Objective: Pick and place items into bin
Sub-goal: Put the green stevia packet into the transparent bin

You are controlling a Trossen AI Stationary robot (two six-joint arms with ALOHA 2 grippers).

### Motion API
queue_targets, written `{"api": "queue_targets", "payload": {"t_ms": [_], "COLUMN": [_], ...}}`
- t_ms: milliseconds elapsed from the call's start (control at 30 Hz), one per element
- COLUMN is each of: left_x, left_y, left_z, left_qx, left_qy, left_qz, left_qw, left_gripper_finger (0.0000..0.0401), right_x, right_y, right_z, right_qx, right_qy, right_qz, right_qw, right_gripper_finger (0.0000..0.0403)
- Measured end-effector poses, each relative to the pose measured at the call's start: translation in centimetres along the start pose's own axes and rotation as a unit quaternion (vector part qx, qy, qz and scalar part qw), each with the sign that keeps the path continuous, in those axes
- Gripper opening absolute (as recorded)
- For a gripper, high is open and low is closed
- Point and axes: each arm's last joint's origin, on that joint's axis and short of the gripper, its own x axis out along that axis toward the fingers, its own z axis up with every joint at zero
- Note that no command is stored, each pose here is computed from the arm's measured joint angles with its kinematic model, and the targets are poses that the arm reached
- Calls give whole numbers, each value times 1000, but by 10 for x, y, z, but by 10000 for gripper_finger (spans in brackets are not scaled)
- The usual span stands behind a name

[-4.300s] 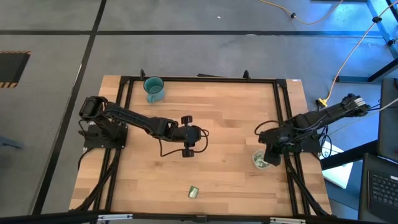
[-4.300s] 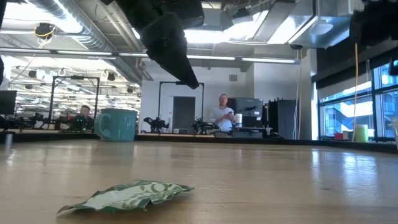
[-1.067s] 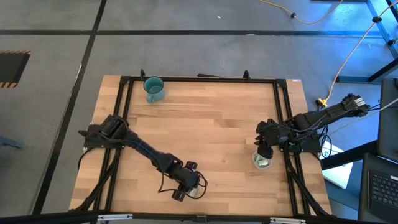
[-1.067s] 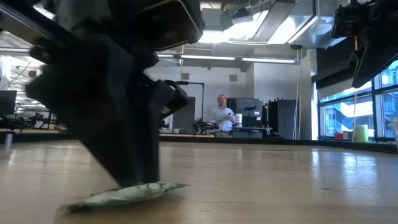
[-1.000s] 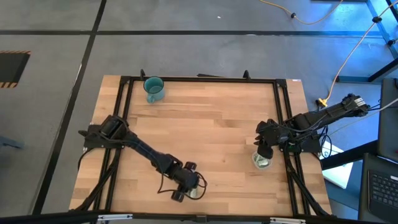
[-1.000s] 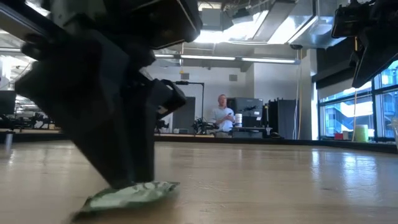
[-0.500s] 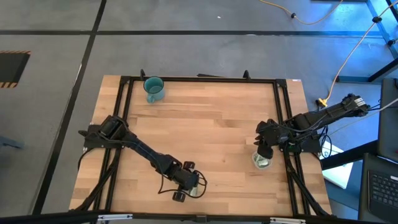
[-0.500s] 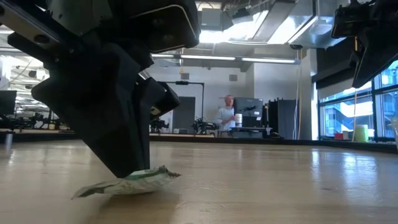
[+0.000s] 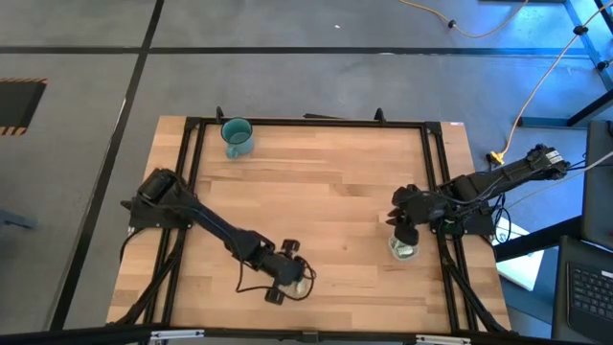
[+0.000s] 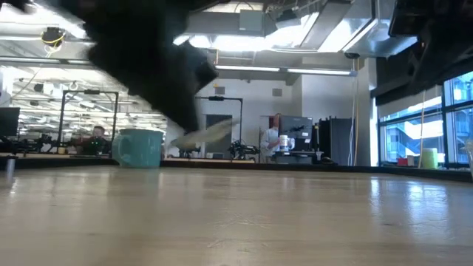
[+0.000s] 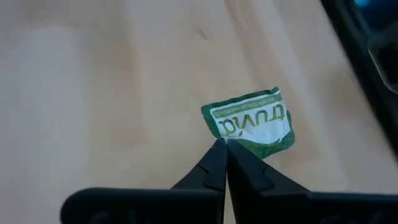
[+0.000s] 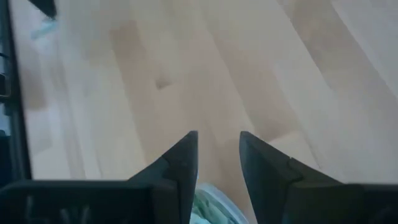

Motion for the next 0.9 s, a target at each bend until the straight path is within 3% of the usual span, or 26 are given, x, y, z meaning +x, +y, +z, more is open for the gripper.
{"api": "queue_targets", "payload": {"t_ms": [200, 433, 667, 900], "left_x": [-15, -22, -30, -35], "left_y": [18, 41, 65, 77], "left_z": [16, 37, 56, 64], "left_qx": [7, -10, -29, -18], "left_qy": [-70, -164, -237, -258], "left_qz": [130, 278, 329, 347], "left_qw": [989, 946, 914, 901], "left_gripper_finger": [3, 3, 3, 3], "right_x": [0, -1, -4, -4], "right_y": [5, 10, 19, 30], "right_z": [6, 11, 22, 34], "right_qx": [-7, -55, -135, -183], "right_qy": [-28, -59, -128, -192], "right_qz": [26, 48, 75, 98], "right_qw": [999, 996, 980, 959], "right_gripper_finger": [122, 122, 122, 122]}}
